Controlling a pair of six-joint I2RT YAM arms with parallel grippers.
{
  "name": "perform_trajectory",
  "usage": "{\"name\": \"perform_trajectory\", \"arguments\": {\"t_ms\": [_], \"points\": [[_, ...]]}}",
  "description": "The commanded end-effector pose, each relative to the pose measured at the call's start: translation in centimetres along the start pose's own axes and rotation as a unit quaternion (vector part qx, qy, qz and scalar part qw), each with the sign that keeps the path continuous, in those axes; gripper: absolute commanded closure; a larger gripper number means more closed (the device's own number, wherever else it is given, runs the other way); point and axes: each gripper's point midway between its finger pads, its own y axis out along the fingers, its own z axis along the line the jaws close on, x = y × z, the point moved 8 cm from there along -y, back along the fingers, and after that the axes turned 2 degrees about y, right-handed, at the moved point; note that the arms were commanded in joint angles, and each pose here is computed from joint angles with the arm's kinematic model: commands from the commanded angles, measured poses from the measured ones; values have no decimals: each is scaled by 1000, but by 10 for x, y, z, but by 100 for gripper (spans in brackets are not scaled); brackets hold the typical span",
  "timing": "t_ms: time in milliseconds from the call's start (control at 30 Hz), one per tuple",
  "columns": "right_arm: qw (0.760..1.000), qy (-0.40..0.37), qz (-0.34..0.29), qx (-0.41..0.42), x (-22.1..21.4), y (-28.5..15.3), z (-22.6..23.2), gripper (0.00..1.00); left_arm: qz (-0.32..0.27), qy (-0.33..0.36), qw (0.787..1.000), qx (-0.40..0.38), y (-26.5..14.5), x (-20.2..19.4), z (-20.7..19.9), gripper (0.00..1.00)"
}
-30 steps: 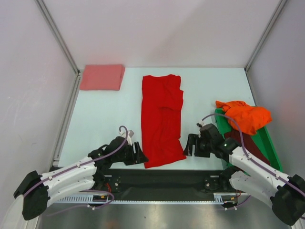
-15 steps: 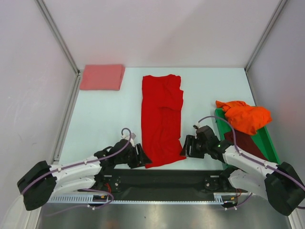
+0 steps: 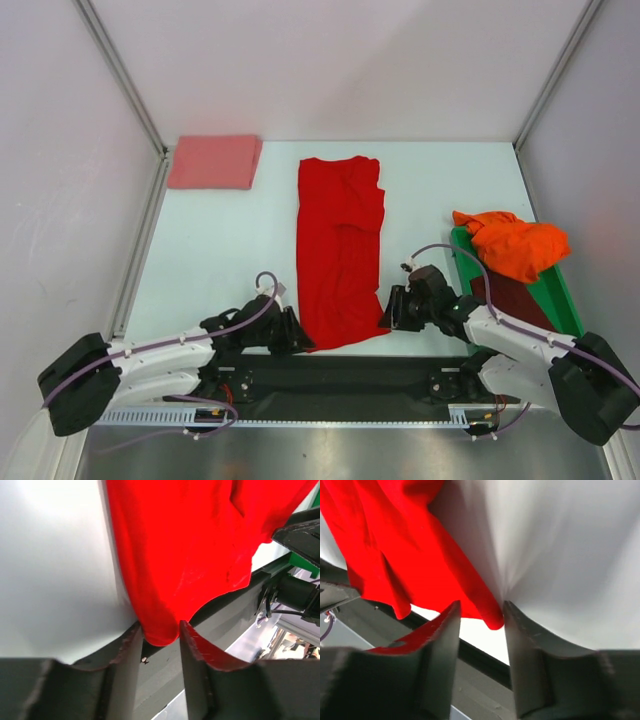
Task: Fold and stack the t-shirts
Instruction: Fold the tshirt
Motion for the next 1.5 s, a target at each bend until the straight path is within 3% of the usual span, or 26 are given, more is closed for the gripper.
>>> {"name": "perform_trajectory", "arguments": {"t_ms": [0, 167, 300, 567, 900, 1133, 1333, 1467], "points": [[1000, -8, 21, -17, -13, 8, -12, 58, 7, 3, 999, 36, 2, -7, 16, 62], [999, -8, 34, 8, -19, 6, 0, 88, -4, 20, 999, 35, -3, -4, 14, 81], [999, 9, 36, 17, -31, -13, 18, 96, -13, 39, 999, 33, -11, -2, 12, 100], [996, 62, 49, 45, -60, -33, 24, 98, 10, 62, 998, 10, -20, -10, 16, 100], [997, 67, 43, 5, -72, -30, 10, 100, 33, 78, 996, 11, -31, -18, 18, 100], [998, 55, 29, 7, -63, -37, 20, 100, -3, 82, 996, -24, -46, -12, 6, 100], [999, 22, -28, 21, -32, -53, 52, 100, -17, 99, 994, -38, -50, 1, -23, 99], [999, -2, -47, -24, 15, -52, 63, 100, -68, 132, 989, -25, -60, 41, -63, 100]]}}
